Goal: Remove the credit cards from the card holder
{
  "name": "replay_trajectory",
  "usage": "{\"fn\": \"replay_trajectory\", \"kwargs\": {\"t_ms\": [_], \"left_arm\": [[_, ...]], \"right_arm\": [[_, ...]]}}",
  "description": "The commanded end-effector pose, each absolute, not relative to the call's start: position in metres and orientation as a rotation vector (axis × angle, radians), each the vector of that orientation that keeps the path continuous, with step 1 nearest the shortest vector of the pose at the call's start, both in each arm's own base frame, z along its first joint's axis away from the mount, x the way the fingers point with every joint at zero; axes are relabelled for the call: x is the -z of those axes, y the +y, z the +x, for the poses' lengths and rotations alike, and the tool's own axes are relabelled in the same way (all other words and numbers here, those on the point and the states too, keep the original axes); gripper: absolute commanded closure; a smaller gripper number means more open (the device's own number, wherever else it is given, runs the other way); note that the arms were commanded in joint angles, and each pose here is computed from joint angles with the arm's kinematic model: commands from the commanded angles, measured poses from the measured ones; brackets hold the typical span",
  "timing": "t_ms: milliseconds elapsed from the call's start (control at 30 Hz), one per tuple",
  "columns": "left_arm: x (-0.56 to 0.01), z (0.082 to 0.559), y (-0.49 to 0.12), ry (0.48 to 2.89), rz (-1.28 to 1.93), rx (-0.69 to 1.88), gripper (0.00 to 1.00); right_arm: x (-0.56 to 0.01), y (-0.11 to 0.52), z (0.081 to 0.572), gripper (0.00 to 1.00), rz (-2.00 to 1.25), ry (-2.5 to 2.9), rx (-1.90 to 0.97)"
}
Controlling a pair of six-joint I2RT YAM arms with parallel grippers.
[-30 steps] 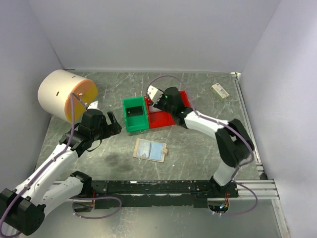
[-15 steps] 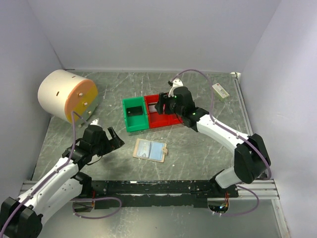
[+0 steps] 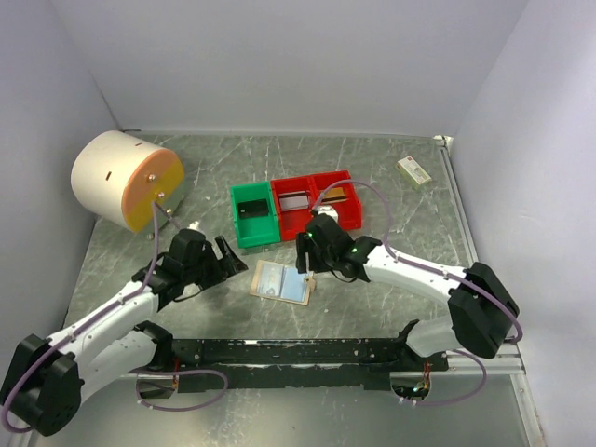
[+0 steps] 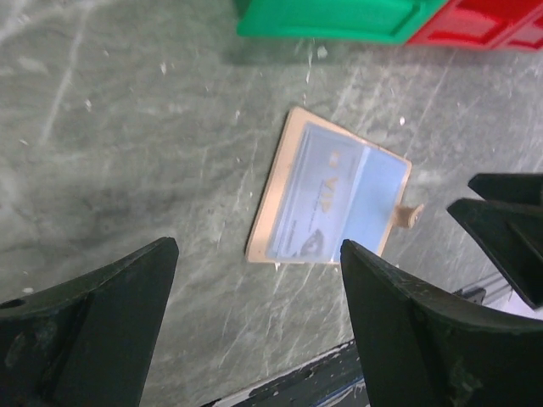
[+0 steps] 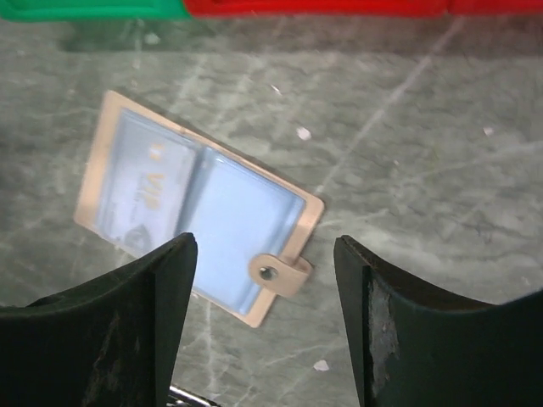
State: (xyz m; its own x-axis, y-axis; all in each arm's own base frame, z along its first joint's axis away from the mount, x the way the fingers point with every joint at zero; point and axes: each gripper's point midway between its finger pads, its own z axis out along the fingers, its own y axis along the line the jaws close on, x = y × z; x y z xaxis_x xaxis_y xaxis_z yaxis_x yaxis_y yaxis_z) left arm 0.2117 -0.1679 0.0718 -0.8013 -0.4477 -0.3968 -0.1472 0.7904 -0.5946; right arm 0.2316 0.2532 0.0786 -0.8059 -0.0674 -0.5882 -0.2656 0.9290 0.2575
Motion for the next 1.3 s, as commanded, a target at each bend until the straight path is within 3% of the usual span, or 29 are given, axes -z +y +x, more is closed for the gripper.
{"fn": "replay_trajectory", "kwargs": {"t_ms": [0, 300, 467, 600, 767, 1267], "left_arm": [[-0.079, 0.203, -0.185, 2.352, -0.437, 0.918, 0.10], [-0.067, 0.186, -0.187, 2.393, -0.405, 0.917, 0.06], [-0.054, 0.177, -0.183, 2.449, -0.403, 0.858, 0.07], [-0.054, 0.177, -0.180, 2.441, -0.411, 0.843, 0.07], [-0.054, 0.178, -0.181, 2.439, -0.406, 0.846, 0.07], [-0.048, 0.174, -0.194, 2.473, -0.324, 0.832, 0.08]], "right_arm": [[-0.052, 0.230, 0.214, 0.32, -0.198, 2.558, -0.341], [-0.029, 0.256, 0.217, 0.32, -0.264, 2.612, -0.400], [-0.020, 0.248, 0.211, 0.54, -0.302, 2.631, -0.334], [-0.015, 0.229, 0.197, 0.80, -0.346, 2.635, -0.296], [-0.015, 0.215, 0.182, 1.00, -0.404, 2.650, -0.295], [-0.037, 0.268, 0.122, 1.00, -1.050, 2.458, -0.614]]}}
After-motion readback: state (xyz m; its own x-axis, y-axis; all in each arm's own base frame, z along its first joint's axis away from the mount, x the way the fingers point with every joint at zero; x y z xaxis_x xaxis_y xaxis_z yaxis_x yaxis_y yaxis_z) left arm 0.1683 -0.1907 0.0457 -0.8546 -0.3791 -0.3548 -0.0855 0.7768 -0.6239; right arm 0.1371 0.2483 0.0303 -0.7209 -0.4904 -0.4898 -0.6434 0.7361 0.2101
